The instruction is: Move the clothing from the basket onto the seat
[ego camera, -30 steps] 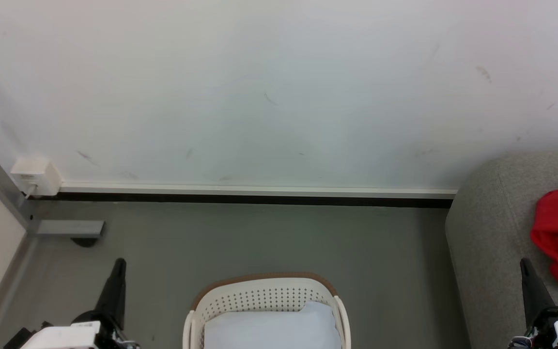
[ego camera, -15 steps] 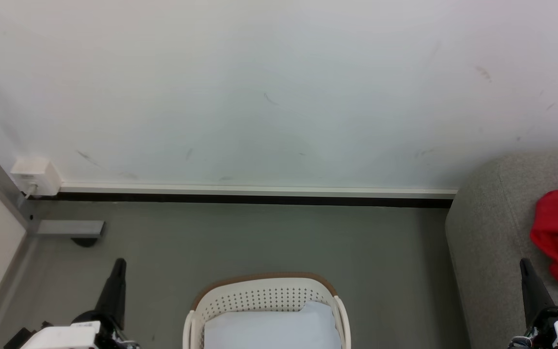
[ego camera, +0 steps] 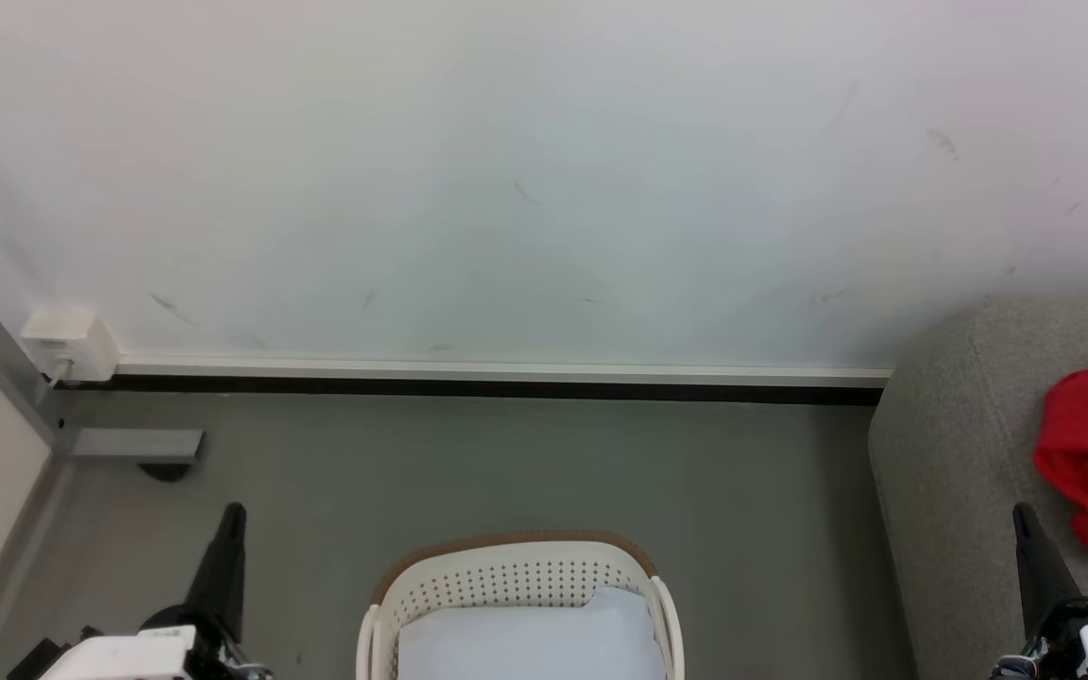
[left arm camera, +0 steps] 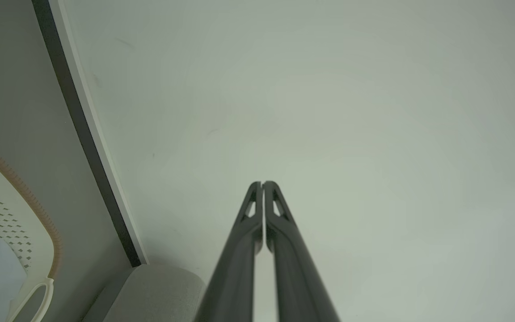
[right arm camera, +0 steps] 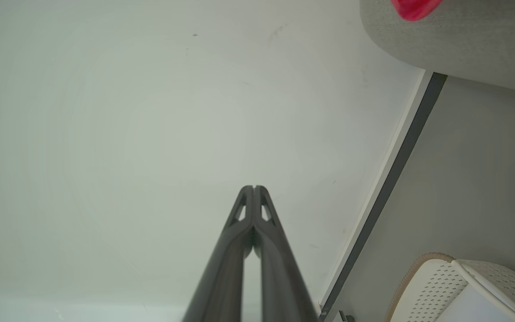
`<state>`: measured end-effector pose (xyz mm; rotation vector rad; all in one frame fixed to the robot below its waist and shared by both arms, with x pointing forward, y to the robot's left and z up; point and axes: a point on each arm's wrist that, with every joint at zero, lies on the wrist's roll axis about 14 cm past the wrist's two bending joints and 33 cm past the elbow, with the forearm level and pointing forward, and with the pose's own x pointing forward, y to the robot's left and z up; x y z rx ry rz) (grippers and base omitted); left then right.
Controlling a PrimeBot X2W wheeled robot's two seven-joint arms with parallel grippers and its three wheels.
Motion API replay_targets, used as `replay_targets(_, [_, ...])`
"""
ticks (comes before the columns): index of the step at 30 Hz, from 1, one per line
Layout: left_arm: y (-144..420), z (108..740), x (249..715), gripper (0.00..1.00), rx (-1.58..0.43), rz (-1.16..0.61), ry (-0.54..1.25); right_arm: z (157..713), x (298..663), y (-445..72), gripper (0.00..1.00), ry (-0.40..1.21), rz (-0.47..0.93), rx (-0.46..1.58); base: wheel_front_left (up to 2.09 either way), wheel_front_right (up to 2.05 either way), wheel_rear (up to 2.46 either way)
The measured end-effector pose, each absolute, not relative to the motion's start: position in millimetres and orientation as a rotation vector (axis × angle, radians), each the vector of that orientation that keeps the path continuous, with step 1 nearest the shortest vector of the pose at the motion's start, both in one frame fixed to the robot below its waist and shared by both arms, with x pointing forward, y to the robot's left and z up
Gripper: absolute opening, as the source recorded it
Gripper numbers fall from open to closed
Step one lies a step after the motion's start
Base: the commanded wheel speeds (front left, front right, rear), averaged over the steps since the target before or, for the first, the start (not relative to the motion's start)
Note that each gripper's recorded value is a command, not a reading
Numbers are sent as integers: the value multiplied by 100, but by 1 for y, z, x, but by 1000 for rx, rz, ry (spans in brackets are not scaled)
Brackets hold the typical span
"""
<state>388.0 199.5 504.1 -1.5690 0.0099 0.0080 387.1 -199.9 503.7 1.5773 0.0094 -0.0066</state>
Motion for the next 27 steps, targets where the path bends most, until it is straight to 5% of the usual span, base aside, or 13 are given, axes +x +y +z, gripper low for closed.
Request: replay_targets(27, [199,504,388,0,-1569,8,10,504,387,-200,0,9,-7,1577,0,0,0])
